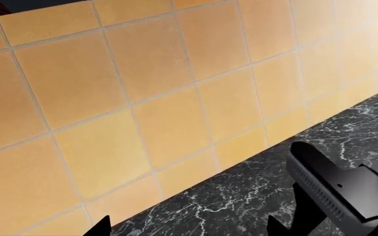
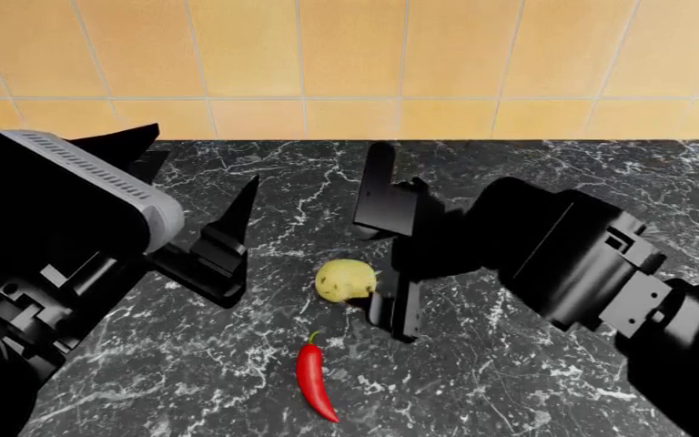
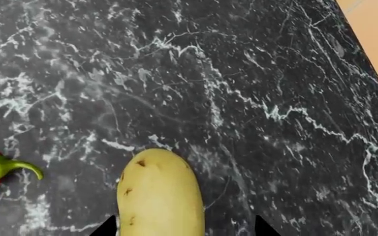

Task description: Pick the chili pepper, potato from the counter and place them in the cabinet. Then close the cabinet.

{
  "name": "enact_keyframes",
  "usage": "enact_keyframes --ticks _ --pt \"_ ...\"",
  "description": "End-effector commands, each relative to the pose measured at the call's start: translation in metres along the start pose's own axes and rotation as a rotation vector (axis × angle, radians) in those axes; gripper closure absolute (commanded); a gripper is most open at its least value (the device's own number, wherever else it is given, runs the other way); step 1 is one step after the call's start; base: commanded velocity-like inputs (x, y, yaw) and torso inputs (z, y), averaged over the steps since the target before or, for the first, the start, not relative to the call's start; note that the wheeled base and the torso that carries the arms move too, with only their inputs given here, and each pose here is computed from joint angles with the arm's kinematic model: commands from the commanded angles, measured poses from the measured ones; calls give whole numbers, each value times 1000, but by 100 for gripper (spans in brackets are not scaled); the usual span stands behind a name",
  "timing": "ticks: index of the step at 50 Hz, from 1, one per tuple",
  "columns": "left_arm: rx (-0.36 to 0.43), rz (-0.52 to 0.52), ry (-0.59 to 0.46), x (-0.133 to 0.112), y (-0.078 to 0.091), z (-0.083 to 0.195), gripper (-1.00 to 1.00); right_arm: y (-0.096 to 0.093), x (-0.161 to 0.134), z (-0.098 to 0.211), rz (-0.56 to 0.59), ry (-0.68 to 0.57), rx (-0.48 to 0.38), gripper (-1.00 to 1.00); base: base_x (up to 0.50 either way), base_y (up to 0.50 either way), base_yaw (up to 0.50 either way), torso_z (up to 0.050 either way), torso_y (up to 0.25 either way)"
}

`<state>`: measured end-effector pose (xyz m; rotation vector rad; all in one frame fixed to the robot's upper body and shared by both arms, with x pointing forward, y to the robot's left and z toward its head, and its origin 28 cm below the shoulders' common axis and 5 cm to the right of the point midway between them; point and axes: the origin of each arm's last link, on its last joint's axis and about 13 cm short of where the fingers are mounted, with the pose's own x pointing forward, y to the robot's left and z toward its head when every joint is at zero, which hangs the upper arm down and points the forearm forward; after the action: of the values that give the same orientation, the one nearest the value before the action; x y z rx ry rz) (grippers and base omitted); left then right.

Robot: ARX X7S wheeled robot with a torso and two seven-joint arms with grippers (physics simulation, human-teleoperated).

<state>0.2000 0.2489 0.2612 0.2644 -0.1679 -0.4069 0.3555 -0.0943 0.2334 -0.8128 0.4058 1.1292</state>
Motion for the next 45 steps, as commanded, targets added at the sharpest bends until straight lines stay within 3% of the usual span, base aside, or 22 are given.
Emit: enact_keyframes --ticks 1,18,19,24,36,45 --pt "-1 1 2 0 0 -1 -100 2 11 -9 23 34 13 -100 0 0 0 39 0" --pt "-7 -5 1 2 -1 -1 -100 4 29 -18 52 40 30 -100 1 1 2 38 0" --pt "-7 -6 2 1 -1 -1 -100 4 29 -19 51 41 33 100 0 0 4 36 0" --pt "-5 -3 5 0 -1 -1 -100 4 20 -19 29 53 28 100 2 1 2 31 0" --pt "21 -22 34 -2 -5 -6 -100 9 -33 -12 -115 24 15 100 0 0 0 2 0" --pt "41 -139 86 -7 -13 -9 -100 5 -56 -15 -223 20 72 100 0 0 0 0 0"
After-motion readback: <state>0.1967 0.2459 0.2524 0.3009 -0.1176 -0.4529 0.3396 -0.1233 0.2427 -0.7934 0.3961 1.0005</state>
